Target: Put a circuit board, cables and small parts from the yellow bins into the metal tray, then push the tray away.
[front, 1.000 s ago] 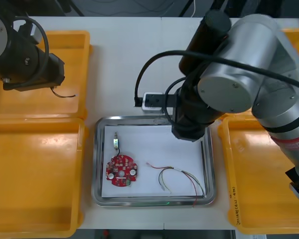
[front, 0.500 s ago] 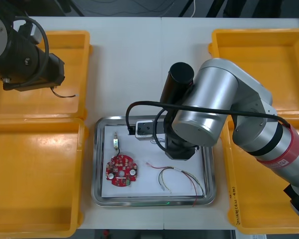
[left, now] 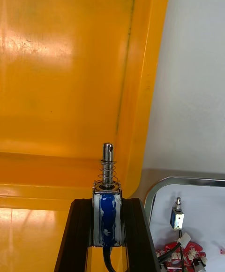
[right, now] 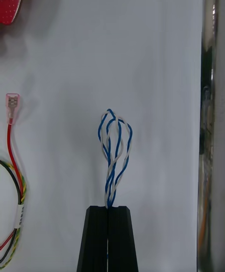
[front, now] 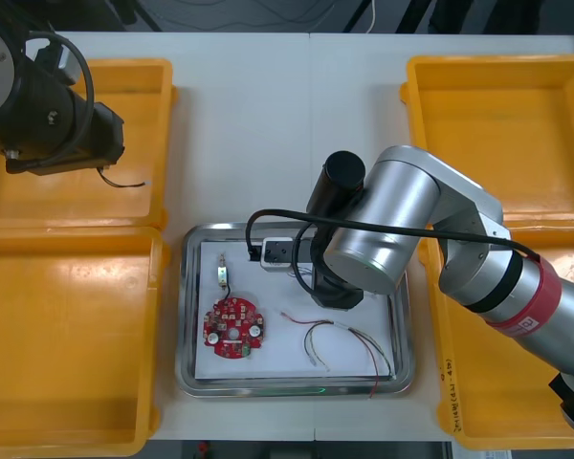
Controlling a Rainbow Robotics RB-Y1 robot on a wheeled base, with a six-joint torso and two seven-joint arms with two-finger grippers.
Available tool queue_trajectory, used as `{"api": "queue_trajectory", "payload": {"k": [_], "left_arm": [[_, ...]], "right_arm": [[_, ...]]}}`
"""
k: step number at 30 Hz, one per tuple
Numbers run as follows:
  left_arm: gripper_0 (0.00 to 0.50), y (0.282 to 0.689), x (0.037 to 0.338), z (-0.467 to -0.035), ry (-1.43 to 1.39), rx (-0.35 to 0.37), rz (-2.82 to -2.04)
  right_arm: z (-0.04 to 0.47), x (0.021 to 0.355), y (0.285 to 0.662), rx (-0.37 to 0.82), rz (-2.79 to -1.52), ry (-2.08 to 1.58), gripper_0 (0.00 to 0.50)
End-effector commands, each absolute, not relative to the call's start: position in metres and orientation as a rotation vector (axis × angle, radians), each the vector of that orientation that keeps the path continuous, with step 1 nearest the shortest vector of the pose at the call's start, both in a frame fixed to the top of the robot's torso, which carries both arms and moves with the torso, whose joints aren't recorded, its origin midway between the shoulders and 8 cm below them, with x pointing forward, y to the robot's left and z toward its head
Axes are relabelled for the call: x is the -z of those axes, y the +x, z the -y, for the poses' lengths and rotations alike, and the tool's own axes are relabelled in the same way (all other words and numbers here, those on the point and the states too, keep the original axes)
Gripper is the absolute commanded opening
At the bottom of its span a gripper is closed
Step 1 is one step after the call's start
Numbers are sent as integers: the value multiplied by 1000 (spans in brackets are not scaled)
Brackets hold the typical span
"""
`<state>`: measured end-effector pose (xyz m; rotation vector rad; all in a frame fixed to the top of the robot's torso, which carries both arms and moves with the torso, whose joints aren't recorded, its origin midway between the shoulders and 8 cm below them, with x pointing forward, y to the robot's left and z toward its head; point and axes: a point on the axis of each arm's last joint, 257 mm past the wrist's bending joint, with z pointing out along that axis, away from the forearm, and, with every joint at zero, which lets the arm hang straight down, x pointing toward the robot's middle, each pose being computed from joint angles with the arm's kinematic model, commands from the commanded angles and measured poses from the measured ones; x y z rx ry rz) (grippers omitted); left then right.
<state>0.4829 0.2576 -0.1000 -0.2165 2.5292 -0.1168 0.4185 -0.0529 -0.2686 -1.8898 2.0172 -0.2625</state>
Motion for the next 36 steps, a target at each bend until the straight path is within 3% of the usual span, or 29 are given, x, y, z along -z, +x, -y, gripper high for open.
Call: {"api": "queue_trajectory", "payload": {"k": [1, 12, 14, 15, 16, 17, 18, 26, 30, 36], "left_arm": [[0, 476, 102, -251, -196, 120, -2532], [0, 477, 101, -251, -195, 124, -2531], [0, 476, 101, -250, -193, 129, -2532], [0, 476, 101, -250, -192, 131, -2532], [0, 476, 101, -250, -194, 131, -2532], [0, 476, 101, -251, -194, 129, -2532], [0, 476, 101, -251, -194, 129, -2532], [0, 476, 101, -250, -193, 133, -2533], [0, 476, 101, -249, -191, 134, -2534], [0, 475, 100, -246, -188, 146, -2532]], "right_arm": [[41, 282, 409, 226, -2012, -1870, 0], [48, 285, 416, 249, -2008, -1844, 0], [48, 284, 417, 253, -2010, -1836, 81], [48, 284, 417, 255, -2011, -1834, 92], [49, 285, 418, 257, -2016, -1829, 168], [50, 284, 418, 260, -2019, -1826, 398], [49, 284, 418, 258, -2020, -1825, 489], [54, 274, 421, 282, -2025, -1794, 500], [61, 250, 417, 284, -2048, -1764, 500], [64, 206, 399, 180, -2151, -1615, 500]]}}
